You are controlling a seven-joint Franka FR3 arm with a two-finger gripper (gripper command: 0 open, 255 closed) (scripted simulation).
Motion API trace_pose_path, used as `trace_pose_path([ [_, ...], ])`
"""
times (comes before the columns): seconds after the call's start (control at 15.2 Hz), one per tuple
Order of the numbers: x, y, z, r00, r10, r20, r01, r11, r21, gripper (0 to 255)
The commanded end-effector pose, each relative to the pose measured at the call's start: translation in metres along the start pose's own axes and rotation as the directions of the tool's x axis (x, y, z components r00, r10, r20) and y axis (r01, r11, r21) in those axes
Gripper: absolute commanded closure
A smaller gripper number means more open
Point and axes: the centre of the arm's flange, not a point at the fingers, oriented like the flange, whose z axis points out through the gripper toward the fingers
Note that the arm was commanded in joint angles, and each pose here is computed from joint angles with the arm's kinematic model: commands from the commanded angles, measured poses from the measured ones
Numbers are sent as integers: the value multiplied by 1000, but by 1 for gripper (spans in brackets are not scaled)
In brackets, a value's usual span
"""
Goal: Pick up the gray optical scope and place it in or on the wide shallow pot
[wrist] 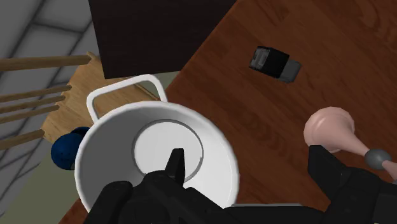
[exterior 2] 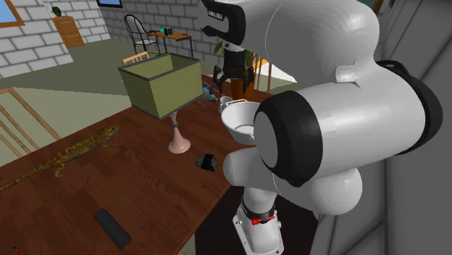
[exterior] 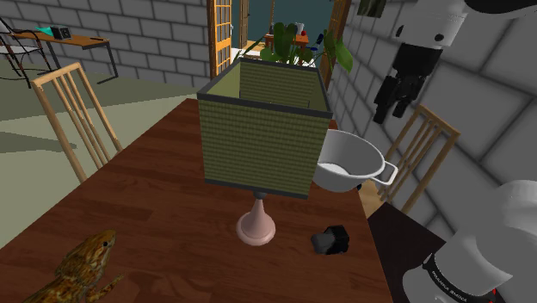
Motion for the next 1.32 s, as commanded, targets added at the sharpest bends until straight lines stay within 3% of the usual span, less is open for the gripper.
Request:
trace_pose_path([
  [0.0, 0, 0, 0, 1000, 0, 0, 0, 1000, 0, 0],
  [0.26, 1, -23, 48, 987, -158, 2, 158, 987, -6, 0],
  [0.59, -3, -52, 108, 937, -350, 6, 350, 937, -13, 0],
  [0.92, -12, -78, 168, 849, -528, 12, 528, 849, -19, 0],
  [1.25, -27, -102, 228, 729, -685, 18, 685, 728, -23, 0],
])
